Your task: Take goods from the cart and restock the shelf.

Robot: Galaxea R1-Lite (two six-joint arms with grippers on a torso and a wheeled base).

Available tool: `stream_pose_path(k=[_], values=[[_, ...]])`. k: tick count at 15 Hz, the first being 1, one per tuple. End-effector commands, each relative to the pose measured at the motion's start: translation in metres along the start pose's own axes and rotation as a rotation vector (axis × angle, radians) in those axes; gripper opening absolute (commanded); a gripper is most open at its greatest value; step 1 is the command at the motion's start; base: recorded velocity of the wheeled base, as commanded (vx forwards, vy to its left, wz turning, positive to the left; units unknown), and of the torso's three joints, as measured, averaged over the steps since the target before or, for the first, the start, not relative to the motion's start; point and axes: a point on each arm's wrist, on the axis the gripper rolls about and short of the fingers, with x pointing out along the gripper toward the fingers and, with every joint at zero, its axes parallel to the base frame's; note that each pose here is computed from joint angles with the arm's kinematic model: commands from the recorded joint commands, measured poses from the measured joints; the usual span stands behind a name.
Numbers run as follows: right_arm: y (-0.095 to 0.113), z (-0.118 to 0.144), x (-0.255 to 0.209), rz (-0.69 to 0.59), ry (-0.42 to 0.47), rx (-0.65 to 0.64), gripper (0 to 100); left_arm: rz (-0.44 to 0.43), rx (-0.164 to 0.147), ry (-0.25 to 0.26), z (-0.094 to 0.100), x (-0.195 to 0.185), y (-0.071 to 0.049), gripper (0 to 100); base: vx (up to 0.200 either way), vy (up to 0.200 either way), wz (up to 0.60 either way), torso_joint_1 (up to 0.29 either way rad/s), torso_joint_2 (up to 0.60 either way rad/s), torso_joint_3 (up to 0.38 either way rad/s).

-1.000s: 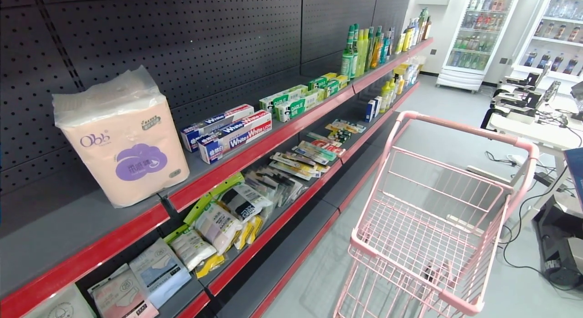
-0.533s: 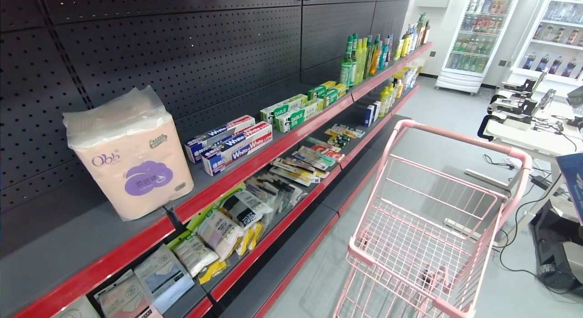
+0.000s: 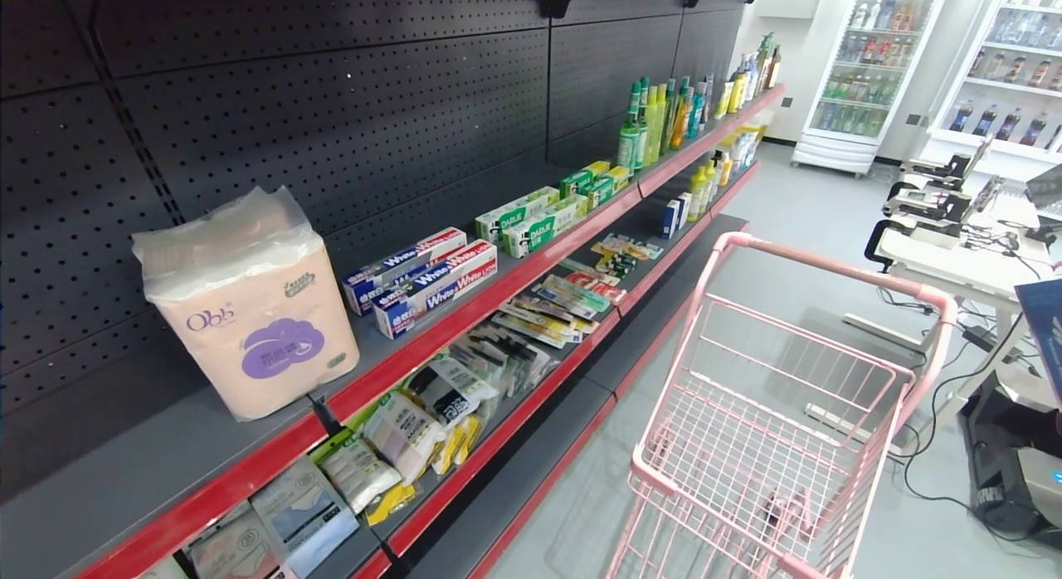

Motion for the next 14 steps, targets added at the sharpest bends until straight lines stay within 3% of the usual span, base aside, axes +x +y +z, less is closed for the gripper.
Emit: stream_pose_path(k=[1, 5, 8, 14], values=[[0.0003, -0.0001, 0.0012, 0.004, 0.005, -0.001, 0, 0.001, 0.0, 0.001, 0.0001, 0.0001, 0.0, 100, 0.0, 0.0, 0.0, 0.178, -0.36, -0.188], [0.0015, -0.0029, 0.0033, 0.005, 0.016, -0.005, 0, 0.001, 0.0, 0.001, 0.0001, 0.0001, 0.0, 100, 0.0, 0.0, 0.0, 0.141, -0.27, -0.141], [0.001, -0.0034, 0.0022, -0.005, 0.015, -0.015, 0, 0.001, 0.0, 0.001, 0.0001, 0.0001, 0.0, 100, 0.0, 0.0, 0.0, 0.0, 0.0, 0.0], [0.0023, -0.0056, 0.0046, 0.006, 0.031, -0.024, 0, 0.001, 0.0, 0.001, 0.0001, 0.0001, 0.0, 100, 0.0, 0.0, 0.6, 0.006, 0.0, 0.001]])
